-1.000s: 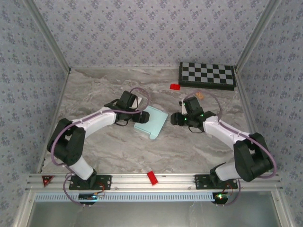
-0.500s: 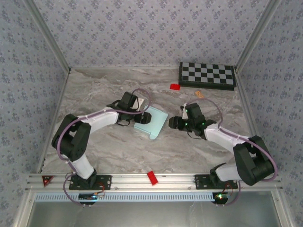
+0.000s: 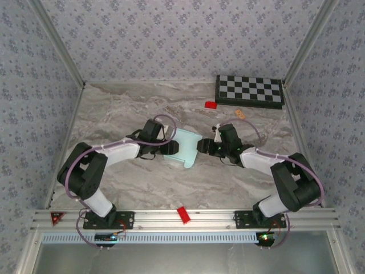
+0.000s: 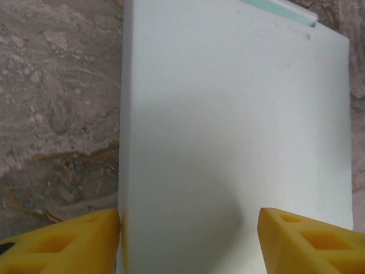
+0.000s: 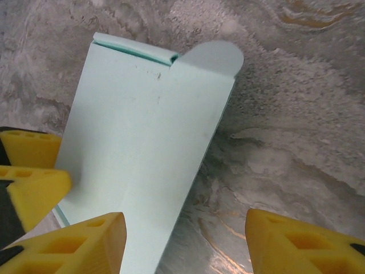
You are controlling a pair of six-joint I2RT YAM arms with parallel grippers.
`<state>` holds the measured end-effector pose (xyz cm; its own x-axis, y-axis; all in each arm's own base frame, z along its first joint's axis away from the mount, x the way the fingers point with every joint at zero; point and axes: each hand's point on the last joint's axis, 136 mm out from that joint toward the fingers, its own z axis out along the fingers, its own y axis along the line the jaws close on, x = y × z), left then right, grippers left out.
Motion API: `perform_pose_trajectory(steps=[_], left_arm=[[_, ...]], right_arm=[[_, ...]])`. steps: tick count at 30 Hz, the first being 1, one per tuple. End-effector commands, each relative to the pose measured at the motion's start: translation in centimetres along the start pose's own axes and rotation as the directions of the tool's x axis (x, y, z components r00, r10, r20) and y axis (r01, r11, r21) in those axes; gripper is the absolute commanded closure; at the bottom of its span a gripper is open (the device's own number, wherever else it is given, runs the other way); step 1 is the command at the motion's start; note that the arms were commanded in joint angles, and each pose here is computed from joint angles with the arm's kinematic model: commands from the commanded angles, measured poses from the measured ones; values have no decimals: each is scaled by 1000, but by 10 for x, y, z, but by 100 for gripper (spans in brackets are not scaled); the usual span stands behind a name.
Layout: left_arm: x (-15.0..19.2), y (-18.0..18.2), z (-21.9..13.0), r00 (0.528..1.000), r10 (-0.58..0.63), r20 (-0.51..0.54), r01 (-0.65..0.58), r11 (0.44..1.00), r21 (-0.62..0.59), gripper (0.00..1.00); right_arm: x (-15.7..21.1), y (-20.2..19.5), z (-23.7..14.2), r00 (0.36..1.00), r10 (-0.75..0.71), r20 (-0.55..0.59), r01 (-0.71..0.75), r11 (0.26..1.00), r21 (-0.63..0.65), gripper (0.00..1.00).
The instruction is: Fold the paper box
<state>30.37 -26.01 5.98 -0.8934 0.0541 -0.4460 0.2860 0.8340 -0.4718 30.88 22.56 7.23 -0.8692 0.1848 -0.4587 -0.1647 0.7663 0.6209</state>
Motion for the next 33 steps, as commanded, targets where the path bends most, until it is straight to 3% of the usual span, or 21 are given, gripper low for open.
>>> perform_pose_trajectory(steps=[1,16,19,33], left_arm=[[-6,-11,-6,995,-85,52,83,996,38,38],[-12,-1,-12,995,-66,80,68,997,-25,39],[-16,1,-10,995,-67,77,69,997,-21,48],[-14,3,7,996,-80,37,80,997,-8,57]], right_arm=[[1,12,9,1000,8,-21,-9,998,-60,41],[1,27,27,999,7,-49,-16,985,-171,40],[-2,26,30,999,13,-52,-22,984,-178,41],[-1,41,41,996,-3,-87,-22,960,-279,47]])
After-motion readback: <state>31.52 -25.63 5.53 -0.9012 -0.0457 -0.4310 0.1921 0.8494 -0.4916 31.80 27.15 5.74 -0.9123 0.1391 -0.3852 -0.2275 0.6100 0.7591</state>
